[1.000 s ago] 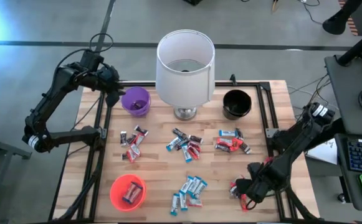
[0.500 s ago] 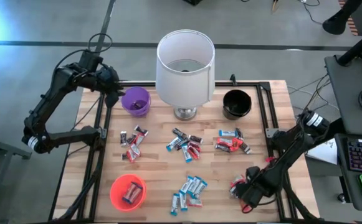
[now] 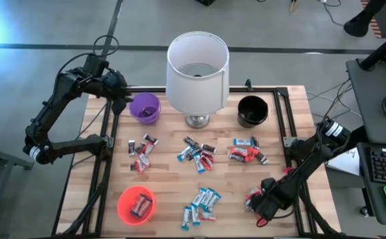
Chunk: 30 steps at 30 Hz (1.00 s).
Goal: Organize candy in baskets
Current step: Put the orange chocolate bar into the black bucket
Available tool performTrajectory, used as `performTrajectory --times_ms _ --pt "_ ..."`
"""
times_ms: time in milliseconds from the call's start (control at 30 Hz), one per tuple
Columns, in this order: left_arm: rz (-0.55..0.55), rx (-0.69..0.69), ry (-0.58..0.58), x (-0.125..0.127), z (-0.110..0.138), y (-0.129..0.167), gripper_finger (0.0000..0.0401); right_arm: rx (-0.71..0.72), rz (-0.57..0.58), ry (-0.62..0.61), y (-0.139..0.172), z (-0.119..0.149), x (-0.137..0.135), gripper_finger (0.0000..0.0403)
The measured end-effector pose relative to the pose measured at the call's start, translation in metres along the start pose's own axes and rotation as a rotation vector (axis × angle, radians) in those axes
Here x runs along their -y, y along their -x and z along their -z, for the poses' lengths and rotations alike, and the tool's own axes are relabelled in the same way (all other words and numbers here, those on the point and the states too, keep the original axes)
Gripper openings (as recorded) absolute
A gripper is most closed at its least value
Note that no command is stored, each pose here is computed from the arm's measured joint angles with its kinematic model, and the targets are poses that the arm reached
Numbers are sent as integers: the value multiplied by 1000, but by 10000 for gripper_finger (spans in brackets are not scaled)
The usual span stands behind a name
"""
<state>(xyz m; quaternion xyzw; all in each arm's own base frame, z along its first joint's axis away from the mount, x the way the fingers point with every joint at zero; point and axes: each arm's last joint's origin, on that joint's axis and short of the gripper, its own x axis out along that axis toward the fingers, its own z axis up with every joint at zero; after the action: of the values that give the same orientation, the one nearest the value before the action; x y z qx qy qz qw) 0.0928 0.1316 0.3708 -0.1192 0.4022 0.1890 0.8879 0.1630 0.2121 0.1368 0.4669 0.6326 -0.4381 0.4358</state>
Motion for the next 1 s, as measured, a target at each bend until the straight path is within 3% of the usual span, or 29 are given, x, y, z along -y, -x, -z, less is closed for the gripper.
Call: performTrajectory --times_ms 300,500,733,1000 --pt "-2 1 -1 0 0 0 134 -38 34 -14 0 -4 6 17" --pt "-2 1 -1 0 0 0 134 -85 69 -27 11 -2 13 12" --pt "-2 1 -1 0 0 0 134 -3 -19 -86 64 2 20 12" --pt "-3 1 -4 0 0 0 134 327 -113 -151 140 -27 30 12"
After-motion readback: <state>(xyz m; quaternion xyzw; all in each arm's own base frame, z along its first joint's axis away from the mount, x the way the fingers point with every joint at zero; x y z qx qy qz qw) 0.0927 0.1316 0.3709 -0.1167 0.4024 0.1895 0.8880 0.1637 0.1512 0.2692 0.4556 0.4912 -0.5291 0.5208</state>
